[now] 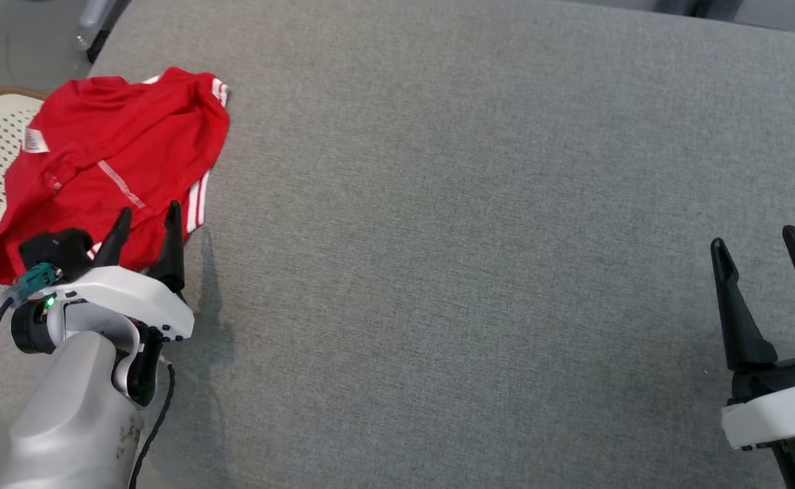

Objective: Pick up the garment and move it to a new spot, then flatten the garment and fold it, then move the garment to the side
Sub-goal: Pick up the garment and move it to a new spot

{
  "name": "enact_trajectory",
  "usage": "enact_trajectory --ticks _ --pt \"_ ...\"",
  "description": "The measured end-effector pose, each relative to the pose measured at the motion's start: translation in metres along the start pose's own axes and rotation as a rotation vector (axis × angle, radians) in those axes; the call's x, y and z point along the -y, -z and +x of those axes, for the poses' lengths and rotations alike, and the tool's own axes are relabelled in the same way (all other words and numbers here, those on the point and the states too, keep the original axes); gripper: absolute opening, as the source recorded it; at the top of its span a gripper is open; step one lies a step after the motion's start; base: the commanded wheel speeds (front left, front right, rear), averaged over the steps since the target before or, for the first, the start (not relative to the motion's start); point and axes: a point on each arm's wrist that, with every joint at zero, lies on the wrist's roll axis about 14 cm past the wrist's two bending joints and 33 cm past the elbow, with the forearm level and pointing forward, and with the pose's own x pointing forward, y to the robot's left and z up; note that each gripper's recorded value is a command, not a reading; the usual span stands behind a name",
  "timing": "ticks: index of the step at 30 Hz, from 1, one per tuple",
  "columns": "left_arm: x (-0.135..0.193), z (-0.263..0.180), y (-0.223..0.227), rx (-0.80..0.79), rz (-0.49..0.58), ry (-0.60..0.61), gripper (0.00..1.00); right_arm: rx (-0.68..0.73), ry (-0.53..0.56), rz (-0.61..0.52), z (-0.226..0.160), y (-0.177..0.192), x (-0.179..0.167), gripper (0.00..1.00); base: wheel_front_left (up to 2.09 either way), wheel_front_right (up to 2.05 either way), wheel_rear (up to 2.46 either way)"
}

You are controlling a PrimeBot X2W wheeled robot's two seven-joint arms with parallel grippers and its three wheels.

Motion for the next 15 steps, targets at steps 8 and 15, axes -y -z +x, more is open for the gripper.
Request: enact_trajectory --ticks 8,15 --pt "-0.001 0.02 0.067 -0.291 0.002 -0.033 1.0 -0.034 0.047 0.005 0.004 0.017 0.019 1.0 0.0 0.0 0.0" --pt "0.001 0.03 0.072 -0.32 0.023 -0.031 0.0 -0.028 0.087 0.001 0.001 0.018 0.032 1.0 0.0 0.0 0.0"
